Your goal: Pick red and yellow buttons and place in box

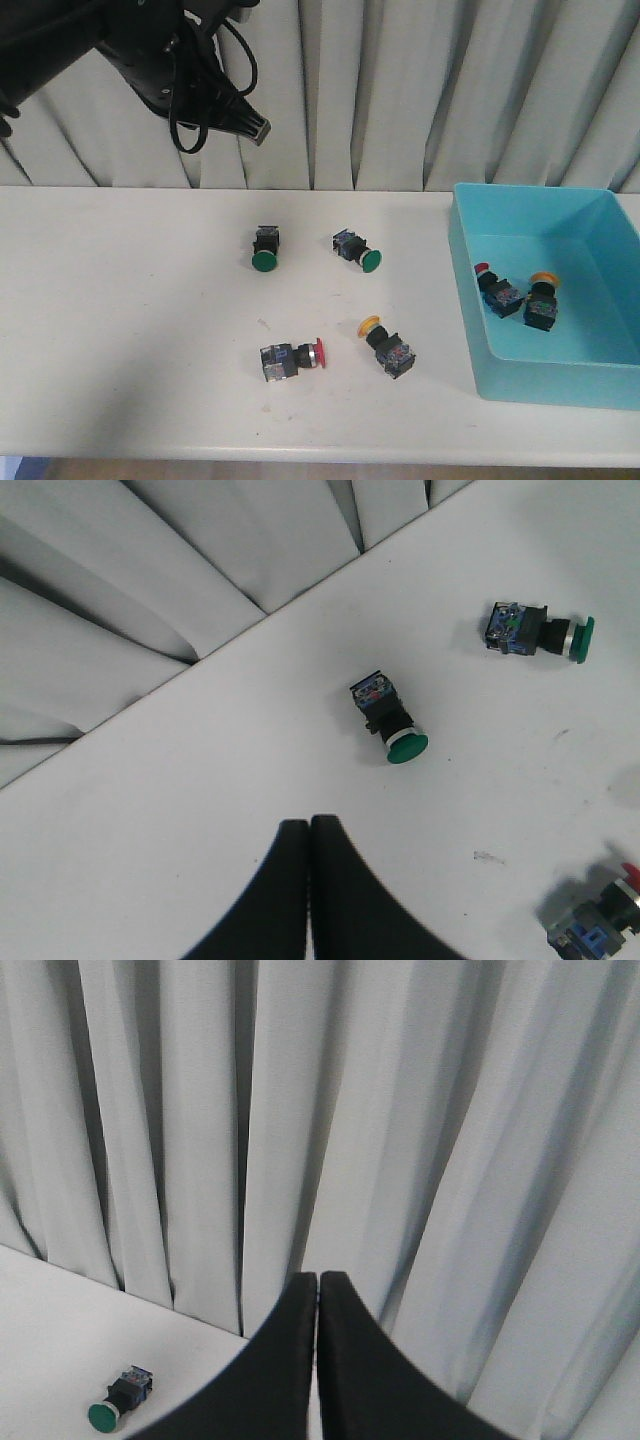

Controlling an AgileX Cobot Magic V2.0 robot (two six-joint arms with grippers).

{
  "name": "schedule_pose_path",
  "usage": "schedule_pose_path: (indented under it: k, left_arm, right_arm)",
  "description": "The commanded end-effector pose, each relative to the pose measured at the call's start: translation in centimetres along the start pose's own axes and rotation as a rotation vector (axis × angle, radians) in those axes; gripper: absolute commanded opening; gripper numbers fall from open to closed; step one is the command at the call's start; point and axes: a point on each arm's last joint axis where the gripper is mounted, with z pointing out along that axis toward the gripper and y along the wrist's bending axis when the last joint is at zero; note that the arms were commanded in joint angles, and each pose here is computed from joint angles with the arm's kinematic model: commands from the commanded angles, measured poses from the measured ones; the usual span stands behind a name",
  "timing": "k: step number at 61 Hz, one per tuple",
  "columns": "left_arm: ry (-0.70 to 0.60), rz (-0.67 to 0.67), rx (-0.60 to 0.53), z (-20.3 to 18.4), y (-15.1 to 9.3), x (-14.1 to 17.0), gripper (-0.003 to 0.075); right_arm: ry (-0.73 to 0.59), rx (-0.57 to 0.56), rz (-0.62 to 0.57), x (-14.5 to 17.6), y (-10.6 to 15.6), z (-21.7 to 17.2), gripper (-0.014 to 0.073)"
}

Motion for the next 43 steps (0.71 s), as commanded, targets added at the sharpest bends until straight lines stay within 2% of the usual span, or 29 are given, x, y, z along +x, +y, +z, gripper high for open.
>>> schedule_pose_path:
  k: [1, 7, 18, 25, 34, 38, 43]
  left_arm:
    - [-0.111, -0.027, -0.011, -3.2, 0.9, -0.8, -0.0006]
    - [-0.113, -0.027, -0.012, -3.3, 0.9, -0.8, -0.0006]
    - [-0.191, -0.027, -0.012, -6.3, 1.8, 0.3, -0.0006]
    - [-0.343, -0.002, -0.022, -8.0, 2.4, 2.4, -0.0006]
    - [-0.569, -0.021, 0.028, -8.3, 2.2, 9.0, -0.0006]
    - [-0.622, -0.094, 0.054, -8.0, 2.2, 12.9, -0.0006]
    - [-0.626, -0.189, 0.063, -7.3, 2.3, 17.8, -0.0006]
  right_arm:
    - [-0.086, 0.043, 0.0, -1.5, -0.3, -0.7, -0.0008]
    - [-0.086, 0.043, 0.0, -1.5, -0.3, -0.7, -0.0008]
    - [-0.089, 0.043, -0.001, -1.5, -0.3, -0.8, -0.0008]
    - [-0.089, 0.043, -0.001, -1.5, -0.3, -0.8, -0.0008]
    - [-0.089, 0.043, -0.001, -1.5, -0.3, -0.8, -0.0008]
    - [-0.089, 0.043, -0.001, -1.5, -0.3, -0.8, -0.0008]
    - [-0.089, 0.043, -0.001, -1.5, -0.3, -0.8, -0.0008]
